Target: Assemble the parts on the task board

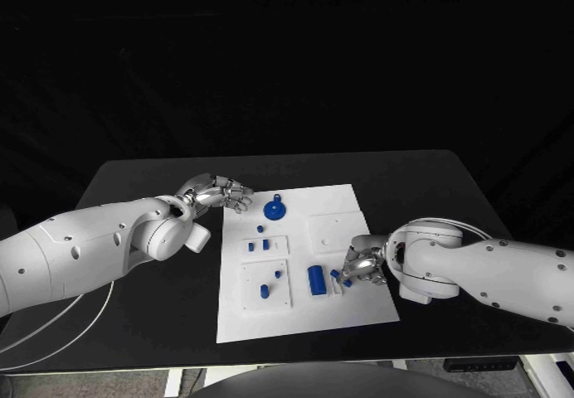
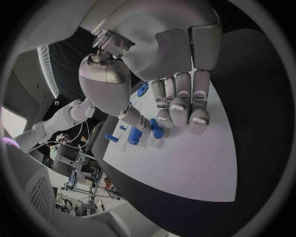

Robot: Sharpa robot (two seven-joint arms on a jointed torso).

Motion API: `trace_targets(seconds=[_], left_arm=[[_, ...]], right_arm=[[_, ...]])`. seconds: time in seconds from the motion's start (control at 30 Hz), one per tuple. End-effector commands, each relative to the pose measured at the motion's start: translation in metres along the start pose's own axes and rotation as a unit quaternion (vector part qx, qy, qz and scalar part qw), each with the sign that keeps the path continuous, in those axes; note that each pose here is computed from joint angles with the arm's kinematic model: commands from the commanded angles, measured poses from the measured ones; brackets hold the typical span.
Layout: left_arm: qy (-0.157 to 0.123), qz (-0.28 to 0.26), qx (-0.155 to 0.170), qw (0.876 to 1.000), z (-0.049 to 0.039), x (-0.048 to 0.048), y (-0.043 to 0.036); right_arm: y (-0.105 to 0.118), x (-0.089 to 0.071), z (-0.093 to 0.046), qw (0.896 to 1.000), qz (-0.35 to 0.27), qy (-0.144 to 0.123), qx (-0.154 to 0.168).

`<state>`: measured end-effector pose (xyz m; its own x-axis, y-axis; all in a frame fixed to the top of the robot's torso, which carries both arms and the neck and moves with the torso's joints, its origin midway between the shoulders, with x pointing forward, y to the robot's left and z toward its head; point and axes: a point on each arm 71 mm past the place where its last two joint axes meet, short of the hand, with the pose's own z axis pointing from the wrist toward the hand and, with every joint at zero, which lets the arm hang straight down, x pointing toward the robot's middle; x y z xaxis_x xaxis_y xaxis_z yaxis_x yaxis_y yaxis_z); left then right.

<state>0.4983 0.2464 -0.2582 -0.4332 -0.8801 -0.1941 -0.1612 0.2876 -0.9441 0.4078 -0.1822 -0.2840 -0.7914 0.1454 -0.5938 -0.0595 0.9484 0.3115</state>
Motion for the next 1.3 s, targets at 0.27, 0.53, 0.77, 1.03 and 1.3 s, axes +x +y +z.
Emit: trace_targets(seconds=[0.27,0.53,0.77,1.03,1.3], left_arm=[[0.008,-0.001,0.003,1.0,0.0001,0.0017,-0.0011],[0.009,-0.001,0.003,1.0,0.0002,0.0021,-0.0012],[0.01,-0.001,0.003,1.0,0.0001,0.0019,-0.001],[0.009,-0.001,0.002,1.0,-0.0003,0.0018,-0.0009],[0.01,-0.001,0.002,1.0,-0.0004,0.0017,-0.0008]], right_arm=[[0.0042,0.0043,-0.0008,1.0,-0.012,0.013,-0.008],[0.0066,0.0054,0.0001,1.0,-0.012,0.017,-0.01],[0.0073,0.0062,0.0005,1.0,-0.015,0.022,-0.01],[0.0075,0.0066,0.0004,1.0,-0.015,0.024,-0.01],[0.0025,0.0055,0.0002,1.0,-0.017,0.024,-0.005]])
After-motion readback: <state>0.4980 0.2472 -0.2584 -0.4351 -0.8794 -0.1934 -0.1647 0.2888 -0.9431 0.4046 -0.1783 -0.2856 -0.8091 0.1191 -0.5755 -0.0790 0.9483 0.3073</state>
